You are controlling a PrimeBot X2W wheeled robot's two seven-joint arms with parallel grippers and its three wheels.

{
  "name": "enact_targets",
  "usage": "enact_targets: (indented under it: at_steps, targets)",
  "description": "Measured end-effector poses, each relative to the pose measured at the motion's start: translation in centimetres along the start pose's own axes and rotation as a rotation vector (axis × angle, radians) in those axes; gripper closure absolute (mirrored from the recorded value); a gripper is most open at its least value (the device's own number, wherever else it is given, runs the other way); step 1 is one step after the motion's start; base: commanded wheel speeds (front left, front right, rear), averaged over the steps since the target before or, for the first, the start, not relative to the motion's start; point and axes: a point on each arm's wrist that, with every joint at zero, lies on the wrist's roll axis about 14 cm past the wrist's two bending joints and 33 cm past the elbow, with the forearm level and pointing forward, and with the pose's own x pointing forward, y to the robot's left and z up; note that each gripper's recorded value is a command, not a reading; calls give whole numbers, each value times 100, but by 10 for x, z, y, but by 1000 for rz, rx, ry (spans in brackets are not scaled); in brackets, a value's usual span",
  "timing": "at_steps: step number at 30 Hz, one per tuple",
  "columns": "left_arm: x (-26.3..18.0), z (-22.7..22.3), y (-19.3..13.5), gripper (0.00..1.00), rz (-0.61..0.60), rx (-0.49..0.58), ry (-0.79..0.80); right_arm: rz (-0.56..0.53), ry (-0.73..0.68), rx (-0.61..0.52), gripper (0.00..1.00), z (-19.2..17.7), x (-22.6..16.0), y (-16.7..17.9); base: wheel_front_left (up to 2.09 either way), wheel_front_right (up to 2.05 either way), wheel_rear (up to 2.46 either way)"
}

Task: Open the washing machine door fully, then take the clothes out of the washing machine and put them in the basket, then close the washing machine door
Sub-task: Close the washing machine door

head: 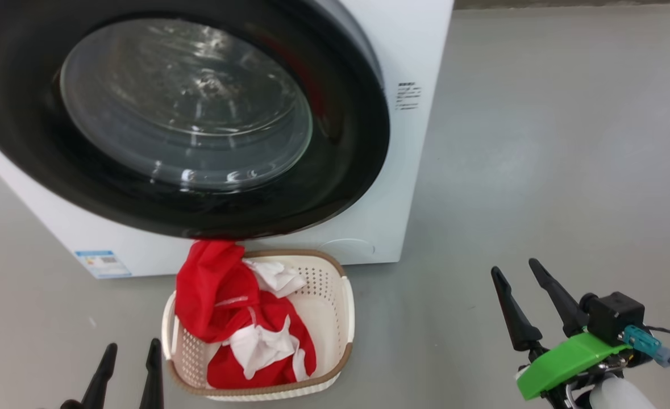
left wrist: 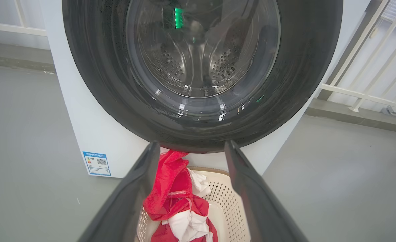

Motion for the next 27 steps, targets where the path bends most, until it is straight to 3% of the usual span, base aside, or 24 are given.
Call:
enact_targets:
  at_steps: [14,27]
  targets:
    - [3,5,-14,0,-48,12,-13,-119,-18,10,0,2,-41,-33,0,0,0]
    - [0,4,-17,0,-60,26,-10,-148,-33,11,0,6,-50,-41,0,0,0]
